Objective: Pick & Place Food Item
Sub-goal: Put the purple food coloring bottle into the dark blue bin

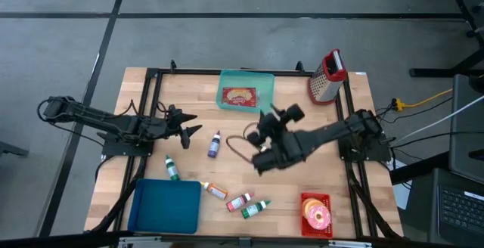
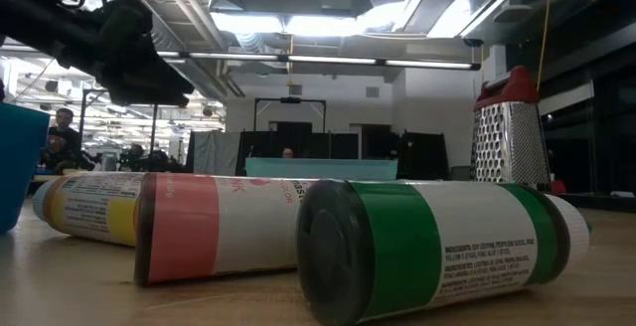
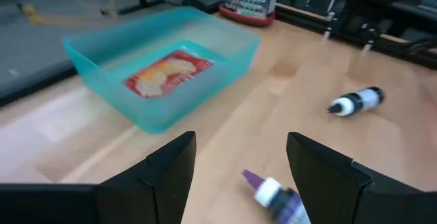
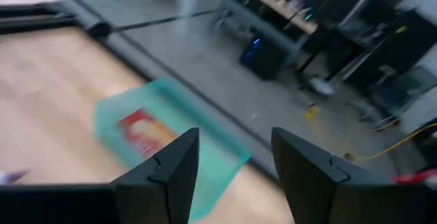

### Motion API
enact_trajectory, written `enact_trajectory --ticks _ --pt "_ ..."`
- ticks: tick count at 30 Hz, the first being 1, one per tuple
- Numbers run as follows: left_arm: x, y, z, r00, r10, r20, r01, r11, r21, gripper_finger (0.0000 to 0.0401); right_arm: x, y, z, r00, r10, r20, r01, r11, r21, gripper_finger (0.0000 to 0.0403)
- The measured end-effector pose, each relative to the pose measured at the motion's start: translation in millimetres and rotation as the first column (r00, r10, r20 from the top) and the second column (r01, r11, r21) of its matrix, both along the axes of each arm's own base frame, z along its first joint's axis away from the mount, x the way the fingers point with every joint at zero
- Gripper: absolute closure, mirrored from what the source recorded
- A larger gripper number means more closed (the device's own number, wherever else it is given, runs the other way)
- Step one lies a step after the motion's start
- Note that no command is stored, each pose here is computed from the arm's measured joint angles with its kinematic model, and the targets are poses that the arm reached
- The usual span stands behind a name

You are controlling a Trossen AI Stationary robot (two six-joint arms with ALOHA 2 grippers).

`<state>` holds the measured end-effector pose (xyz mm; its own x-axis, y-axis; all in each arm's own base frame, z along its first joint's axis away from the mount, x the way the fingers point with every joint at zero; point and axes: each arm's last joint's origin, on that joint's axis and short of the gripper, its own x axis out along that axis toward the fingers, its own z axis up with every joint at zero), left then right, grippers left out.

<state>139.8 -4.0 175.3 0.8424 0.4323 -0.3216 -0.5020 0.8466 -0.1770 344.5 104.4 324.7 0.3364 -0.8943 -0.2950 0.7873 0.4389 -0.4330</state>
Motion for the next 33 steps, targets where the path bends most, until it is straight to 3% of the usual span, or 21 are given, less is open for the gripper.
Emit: enact_trajectory --ticks 4,8,17,22,28,33 --pt "-2 1 -10 0.996 0.077 -0.051 -0.081 0.993 -0.083 0.0175 -3 -27 17 0.999 -0.046 -0.001 0.046 0.994 -0.096 0.0218" --pt "-5 4 -18 0.976 0.2 -0.093 -0.208 0.973 -0.096 0.0175 -1 -50 23 0.994 -0.108 0.022 0.11 0.979 -0.17 0.0218" --pt "-4 5 -25 0.95 0.295 -0.102 -0.306 0.945 -0.12 0.0175 1 -88 -3 0.976 -0.219 -0.004 0.213 0.952 -0.219 0.0218" --pt "-6 6 -30 0.938 0.309 -0.157 -0.323 0.944 -0.069 0.0175 0 -100 -11 0.967 -0.255 0.009 0.251 0.94 -0.23 0.0218" --pt "-4 5 -26 0.949 0.255 -0.183 -0.252 0.967 0.044 0.0175 3 -101 -13 0.968 -0.249 0.041 0.25 0.926 -0.283 0.0218" --pt "-2 6 -23 0.944 0.276 -0.18 -0.251 0.956 0.152 0.0175 4 -104 -14 0.963 -0.259 -0.076 0.228 0.931 -0.287 0.0217"
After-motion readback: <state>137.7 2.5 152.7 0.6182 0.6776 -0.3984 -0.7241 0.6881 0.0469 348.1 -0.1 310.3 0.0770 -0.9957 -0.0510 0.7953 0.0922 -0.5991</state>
